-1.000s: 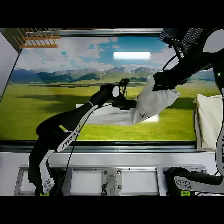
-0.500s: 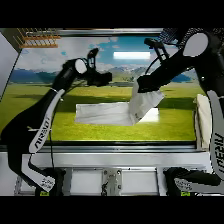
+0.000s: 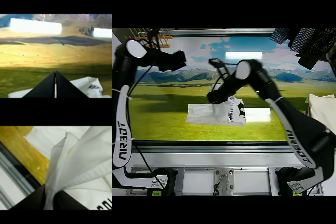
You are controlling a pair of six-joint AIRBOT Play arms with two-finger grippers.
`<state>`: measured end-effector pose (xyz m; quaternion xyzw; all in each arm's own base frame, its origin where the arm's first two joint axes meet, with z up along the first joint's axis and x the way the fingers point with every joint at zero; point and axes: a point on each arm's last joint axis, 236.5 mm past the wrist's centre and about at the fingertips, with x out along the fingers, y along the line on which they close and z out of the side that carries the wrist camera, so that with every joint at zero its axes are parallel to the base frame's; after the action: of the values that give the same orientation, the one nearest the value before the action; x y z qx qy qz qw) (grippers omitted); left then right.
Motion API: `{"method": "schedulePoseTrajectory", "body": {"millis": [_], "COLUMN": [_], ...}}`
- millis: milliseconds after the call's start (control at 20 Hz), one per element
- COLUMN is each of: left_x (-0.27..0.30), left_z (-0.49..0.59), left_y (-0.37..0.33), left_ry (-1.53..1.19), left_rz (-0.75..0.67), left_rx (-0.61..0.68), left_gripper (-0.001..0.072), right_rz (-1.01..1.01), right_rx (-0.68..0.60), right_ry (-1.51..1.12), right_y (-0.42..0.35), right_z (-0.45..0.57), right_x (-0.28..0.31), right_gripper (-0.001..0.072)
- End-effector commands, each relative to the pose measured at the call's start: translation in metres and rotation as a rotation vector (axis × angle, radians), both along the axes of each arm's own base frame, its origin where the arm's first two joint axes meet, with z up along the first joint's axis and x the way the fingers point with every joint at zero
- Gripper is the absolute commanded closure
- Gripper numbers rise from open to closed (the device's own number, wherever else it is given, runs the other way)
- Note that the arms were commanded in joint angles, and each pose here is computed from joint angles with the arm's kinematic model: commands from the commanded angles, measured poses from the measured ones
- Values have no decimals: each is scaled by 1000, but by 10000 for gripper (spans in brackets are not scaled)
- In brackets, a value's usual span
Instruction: Fold the clothes and pants, and hang the long-sleeved shirts on hangers.
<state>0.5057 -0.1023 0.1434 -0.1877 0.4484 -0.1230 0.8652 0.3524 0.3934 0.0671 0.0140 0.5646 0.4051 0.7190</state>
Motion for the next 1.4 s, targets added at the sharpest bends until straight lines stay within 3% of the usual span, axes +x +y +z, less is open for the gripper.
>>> {"method": "schedulePoseTrajectory", "body": {"millis": [0,100,200,250,300,350,700,850,1050,1350], "left_x": [-7,-11,-16,-19,-20,-22,-84,-121,-150,-160], "left_z": [30,40,45,46,49,50,-29,-72,-99,-104], "left_y": [41,52,63,70,76,78,38,5,-34,-61], "left_ry": [-48,-65,-64,-62,-63,-66,30,95,105,89], "left_rz": [68,91,108,120,130,136,96,30,-58,-126], "left_rx": [6,8,11,13,14,15,6,10,16,19], "left_gripper": [703,703,703,703,703,704,703,703,703,703], "right_rz": [-47,-42,71,69,71,77,-74,-252,-524,-588], "right_rx": [175,309,378,378,370,344,-108,-199,-114,215], "right_ry": [-59,-45,-60,-53,-61,-85,-146,-32,176,298], "right_y": [98,147,164,158,149,136,-80,-186,-252,-205], "right_z": [-38,-35,-16,-8,0,5,-35,-79,-133,-159], "right_x": [10,6,-10,-8,-4,3,50,32,-1,6], "right_gripper": [414,35,29,52,132,135,133,131,116,118]}}
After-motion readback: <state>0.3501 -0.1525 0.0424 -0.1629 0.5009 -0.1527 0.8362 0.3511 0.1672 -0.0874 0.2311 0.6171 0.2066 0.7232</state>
